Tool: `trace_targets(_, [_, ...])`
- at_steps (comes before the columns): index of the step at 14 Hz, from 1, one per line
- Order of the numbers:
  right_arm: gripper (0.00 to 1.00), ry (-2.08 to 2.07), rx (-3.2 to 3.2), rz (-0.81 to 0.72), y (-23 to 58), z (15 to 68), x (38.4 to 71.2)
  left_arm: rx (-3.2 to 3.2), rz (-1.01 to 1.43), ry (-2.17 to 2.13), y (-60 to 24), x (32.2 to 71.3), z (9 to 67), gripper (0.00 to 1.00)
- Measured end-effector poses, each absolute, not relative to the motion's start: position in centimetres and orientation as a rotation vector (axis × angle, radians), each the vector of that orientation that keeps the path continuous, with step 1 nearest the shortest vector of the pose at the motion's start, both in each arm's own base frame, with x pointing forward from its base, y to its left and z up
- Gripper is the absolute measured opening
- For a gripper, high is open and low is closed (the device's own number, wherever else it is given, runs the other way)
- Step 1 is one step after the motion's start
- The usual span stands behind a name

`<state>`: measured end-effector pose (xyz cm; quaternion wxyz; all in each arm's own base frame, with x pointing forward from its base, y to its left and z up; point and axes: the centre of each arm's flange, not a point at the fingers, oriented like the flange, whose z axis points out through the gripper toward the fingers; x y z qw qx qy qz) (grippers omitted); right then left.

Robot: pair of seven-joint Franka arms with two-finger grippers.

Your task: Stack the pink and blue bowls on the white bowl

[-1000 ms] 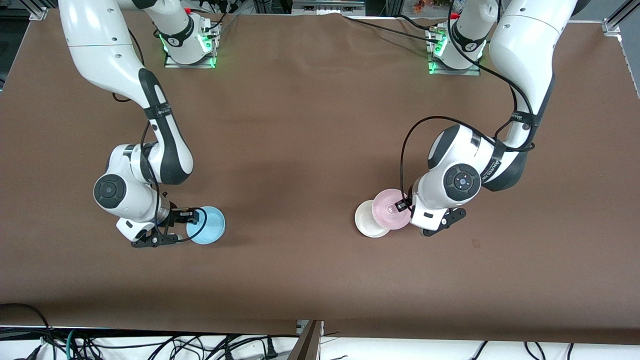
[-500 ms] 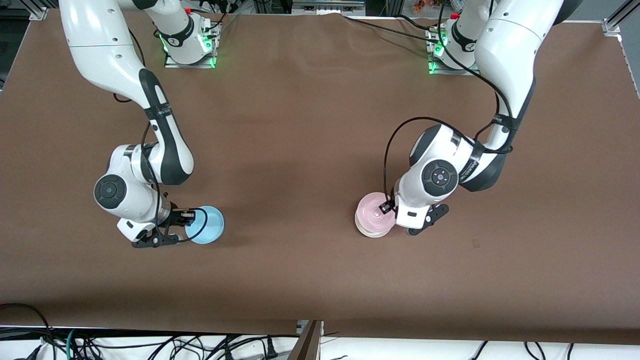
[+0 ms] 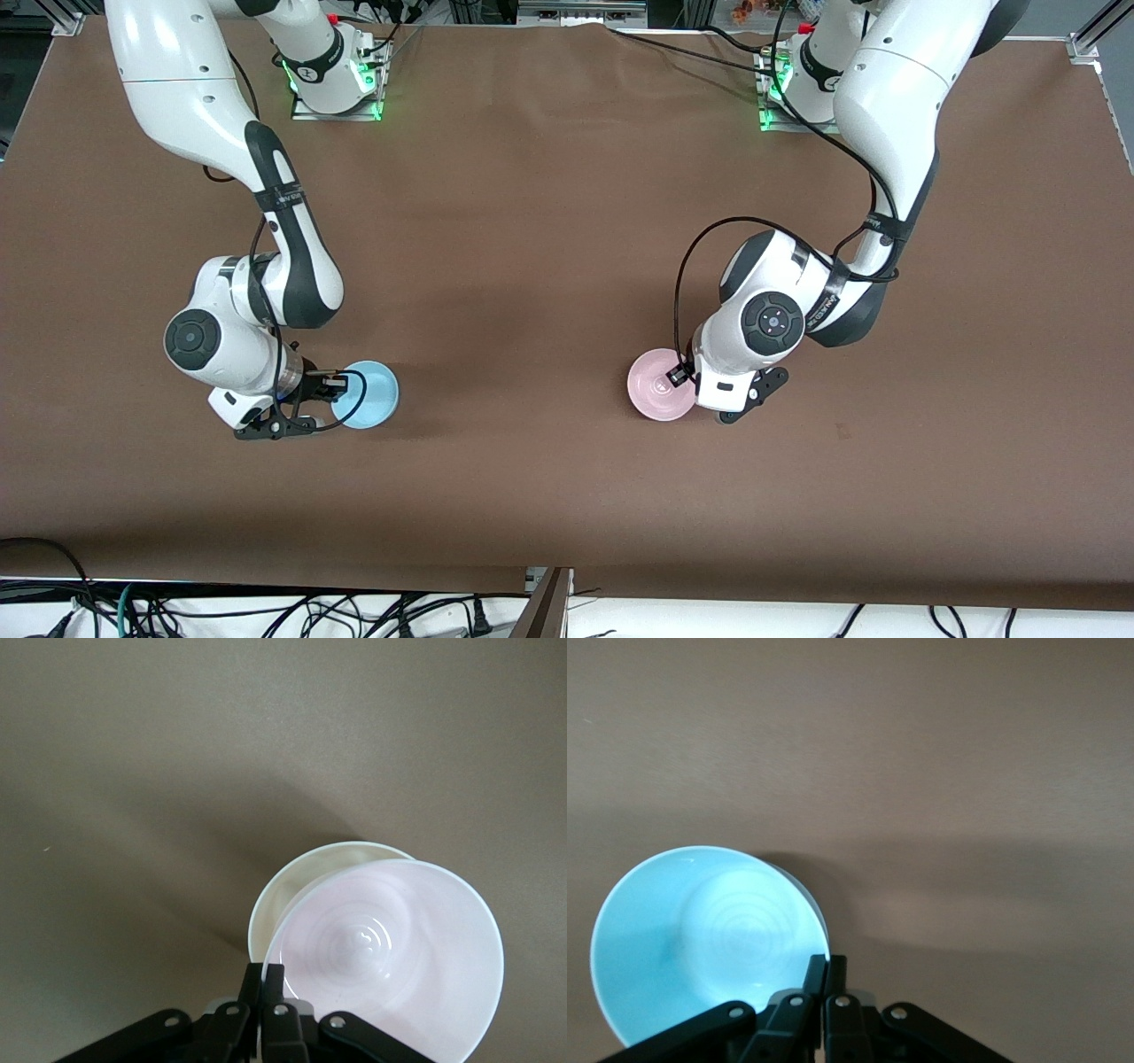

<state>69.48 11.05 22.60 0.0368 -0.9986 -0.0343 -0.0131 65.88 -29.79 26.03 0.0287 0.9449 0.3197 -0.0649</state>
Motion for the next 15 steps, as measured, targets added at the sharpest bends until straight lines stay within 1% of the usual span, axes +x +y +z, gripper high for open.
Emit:
trace_targets(3, [0.02, -0.047, -2.995, -0.013, 12.6, 23.9, 69.8, 2.905, -0.194, 0.989, -29.8, 66.0, 25.0, 0.03])
trace_targets(4, [0.02, -0.021, -2.978, 0.001, 13.2, 24.4, 70.0, 2.905, -0.197, 0.992, -29.8, 66.1, 24.6, 0.07])
trace_targets(5, [0.02, 0.004, -2.968, 0.003, 13.9, 25.0, 70.1, 2.906, -0.201, 0.995, -29.7, 66.1, 24.3, 0.15])
trace_targets(7, [0.02, 0.059, -2.96, 0.007, 15.9, 25.8, 70.2, 2.907, -0.201, 1.001, -29.4, 66.2, 24.0, 0.34])
trace_targets(8, [0.02, 0.085, -2.957, 0.015, 17.0, 26.2, 70.1, 2.907, -0.2, 1.003, -29.4, 66.2, 24.0, 0.46])
trace_targets(10, [0.02, 0.14, -2.949, 0.021, 18.9, 27.0, 70.0, 2.905, -0.196, 1.007, -29.2, 66.4, 24.0, 0.63])
trace_targets(11, [0.02, 0.176, -2.94, 0.02, 19.8, 27.5, 70.0, 2.905, -0.196, 1.01, -29.1, 66.4, 24.0, 0.65])
trace_targets(15, [0.02, 0.35, -2.874, 0.038, 25.7, 29.2, 69.0, 2.918, -0.173, 1.01, -28.6, 66.7, 21.8, 0.65])
